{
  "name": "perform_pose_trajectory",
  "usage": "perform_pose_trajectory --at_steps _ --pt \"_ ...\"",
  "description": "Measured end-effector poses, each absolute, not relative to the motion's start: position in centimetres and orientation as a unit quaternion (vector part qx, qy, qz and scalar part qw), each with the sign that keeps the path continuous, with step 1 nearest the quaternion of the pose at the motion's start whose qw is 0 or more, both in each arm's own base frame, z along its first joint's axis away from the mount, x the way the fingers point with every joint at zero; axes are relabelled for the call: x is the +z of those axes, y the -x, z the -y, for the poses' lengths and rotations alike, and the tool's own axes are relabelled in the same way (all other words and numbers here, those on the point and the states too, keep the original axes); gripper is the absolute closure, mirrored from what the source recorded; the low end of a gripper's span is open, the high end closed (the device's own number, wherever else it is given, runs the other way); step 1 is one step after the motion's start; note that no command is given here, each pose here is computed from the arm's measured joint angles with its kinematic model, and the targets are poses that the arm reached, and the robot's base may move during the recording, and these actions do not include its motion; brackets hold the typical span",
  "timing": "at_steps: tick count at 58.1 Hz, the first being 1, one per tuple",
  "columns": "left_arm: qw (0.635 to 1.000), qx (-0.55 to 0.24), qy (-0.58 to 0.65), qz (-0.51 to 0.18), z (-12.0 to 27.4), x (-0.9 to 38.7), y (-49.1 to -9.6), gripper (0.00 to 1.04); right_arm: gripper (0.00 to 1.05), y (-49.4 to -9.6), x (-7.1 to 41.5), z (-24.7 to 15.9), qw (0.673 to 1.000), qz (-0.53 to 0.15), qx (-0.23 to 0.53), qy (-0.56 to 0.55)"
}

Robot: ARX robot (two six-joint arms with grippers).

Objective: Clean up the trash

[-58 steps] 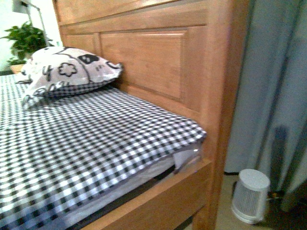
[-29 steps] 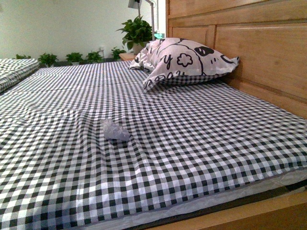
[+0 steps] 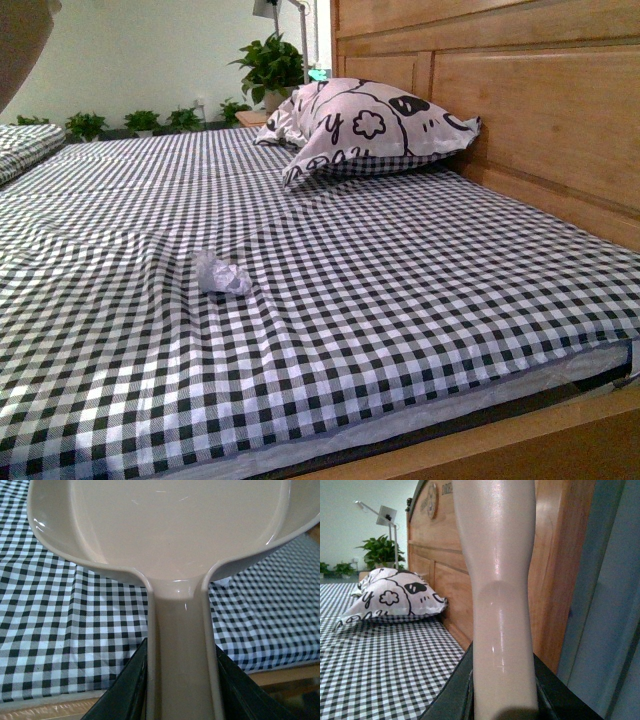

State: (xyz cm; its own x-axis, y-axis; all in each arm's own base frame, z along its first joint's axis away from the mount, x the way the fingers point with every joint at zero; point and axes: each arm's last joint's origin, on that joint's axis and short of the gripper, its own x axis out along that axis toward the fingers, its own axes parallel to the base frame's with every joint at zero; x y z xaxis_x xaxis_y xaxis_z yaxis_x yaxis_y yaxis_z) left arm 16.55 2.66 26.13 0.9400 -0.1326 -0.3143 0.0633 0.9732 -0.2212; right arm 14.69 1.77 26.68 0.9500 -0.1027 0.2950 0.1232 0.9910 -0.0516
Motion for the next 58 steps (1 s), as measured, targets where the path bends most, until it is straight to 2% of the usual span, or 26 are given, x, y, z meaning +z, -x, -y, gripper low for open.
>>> perform_pose_trajectory --at_steps 12,29,58 --pt "0.958 -0.115 0.009 -0.261 -3.8 24.5 -19.9 0.76 0.85 -14.7 26.7 -1.8 0.987 0.147 -0.057 0.035" --pt "0.923 -0.175 -0.11 -0.324 -4.4 21.6 -22.0 0.76 0.85 -14.7 26.7 -1.8 0.987 0.147 -0.057 0.035" --pt "0.891 -0.211 -0.203 -0.347 -4.2 20.1 -24.2 0.77 0.85 -14.7 26.7 -1.8 0.987 0.147 -0.057 0.035"
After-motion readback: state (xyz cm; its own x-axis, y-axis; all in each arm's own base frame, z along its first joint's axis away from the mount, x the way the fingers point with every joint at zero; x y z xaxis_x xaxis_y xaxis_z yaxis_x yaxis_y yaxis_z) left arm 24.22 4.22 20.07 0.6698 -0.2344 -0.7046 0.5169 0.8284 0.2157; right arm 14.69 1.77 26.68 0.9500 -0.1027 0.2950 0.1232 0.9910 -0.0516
